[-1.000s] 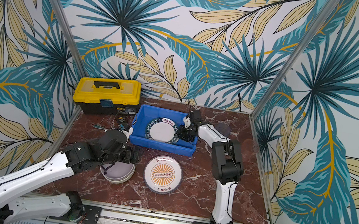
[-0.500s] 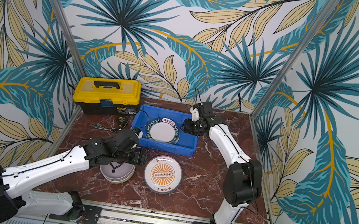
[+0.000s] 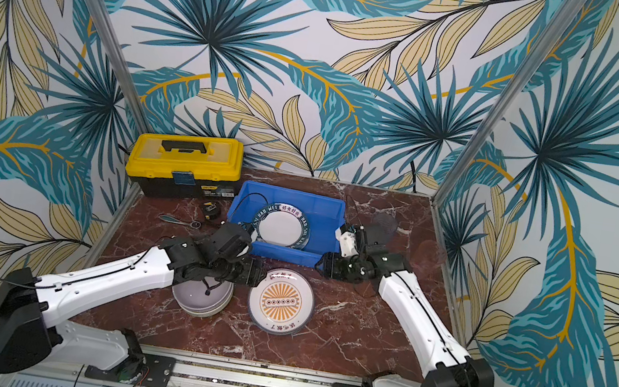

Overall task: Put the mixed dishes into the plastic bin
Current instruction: 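Return the right gripper to the sunburst plate while left gripper moves over it, then pinch the sunburst plate edge with the right gripper while left steadies it, then lift the sunburst plate with the right gripper over the blue bin, then lower the sunburst plate onto the plates in the bin, open right gripper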

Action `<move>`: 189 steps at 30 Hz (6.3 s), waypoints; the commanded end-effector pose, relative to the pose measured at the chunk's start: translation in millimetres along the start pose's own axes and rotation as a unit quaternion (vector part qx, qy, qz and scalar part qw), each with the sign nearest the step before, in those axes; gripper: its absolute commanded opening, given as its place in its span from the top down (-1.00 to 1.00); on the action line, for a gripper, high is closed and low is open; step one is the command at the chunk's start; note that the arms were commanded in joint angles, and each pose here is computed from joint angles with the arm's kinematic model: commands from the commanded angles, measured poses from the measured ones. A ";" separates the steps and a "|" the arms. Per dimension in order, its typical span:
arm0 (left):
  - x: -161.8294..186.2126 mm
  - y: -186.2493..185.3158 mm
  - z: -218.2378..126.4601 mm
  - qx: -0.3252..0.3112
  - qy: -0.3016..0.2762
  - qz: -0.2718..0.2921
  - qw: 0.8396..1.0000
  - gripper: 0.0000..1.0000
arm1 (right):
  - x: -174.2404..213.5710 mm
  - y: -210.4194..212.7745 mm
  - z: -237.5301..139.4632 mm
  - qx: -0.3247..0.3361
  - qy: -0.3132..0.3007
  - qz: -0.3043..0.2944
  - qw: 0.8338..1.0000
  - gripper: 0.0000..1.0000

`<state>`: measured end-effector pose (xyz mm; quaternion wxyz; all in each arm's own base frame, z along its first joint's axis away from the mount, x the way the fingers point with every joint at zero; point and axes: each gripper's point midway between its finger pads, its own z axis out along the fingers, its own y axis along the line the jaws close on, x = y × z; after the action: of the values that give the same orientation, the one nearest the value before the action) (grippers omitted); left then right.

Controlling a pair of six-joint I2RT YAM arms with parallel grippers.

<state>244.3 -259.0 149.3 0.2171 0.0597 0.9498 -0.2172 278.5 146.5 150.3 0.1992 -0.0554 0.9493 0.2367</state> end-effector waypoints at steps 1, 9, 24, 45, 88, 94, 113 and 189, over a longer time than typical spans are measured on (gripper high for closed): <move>-9.5 -19.6 7.3 0.024 -0.007 0.007 1.000 -0.57 | 28.9 -6.3 11.5 -0.009 0.024 0.029 0.999 -0.40; 6.3 -9.0 43.5 -0.017 0.035 -0.028 0.999 -0.58 | 61.8 -19.4 38.7 -0.031 0.016 0.101 0.994 -0.30; 44.2 11.3 82.1 -0.093 0.079 -0.042 0.992 -0.61 | 89.0 -31.6 80.4 -0.058 0.024 0.148 0.987 0.03; 47.8 28.5 81.7 -0.175 0.068 -0.015 0.982 -0.63 | 92.6 -22.6 93.6 -0.079 0.035 0.148 0.985 0.03; 43.1 -4.8 102.7 -0.157 0.109 0.057 0.980 -0.79 | 96.5 -10.3 91.6 -0.103 0.033 0.136 0.985 0.04; 40.8 -17.2 106.6 -0.129 0.109 0.058 0.984 -0.79 | 99.2 -8.2 92.2 -0.112 0.038 0.132 0.984 0.08; 44.9 -21.6 110.7 -0.104 0.109 0.057 0.987 -0.76 | 80.2 19.0 74.0 -0.179 0.008 0.123 0.976 0.60; -22.8 75.4 -114.8 -0.116 -0.155 -0.007 0.981 -0.93 | -184.2 52.8 117.7 -0.078 -0.089 0.069 0.991 1.00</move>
<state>237.5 -148.7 229.9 0.3683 -0.0091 0.9203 -0.1317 469.0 239.3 146.3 0.2537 0.0200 0.9186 0.3025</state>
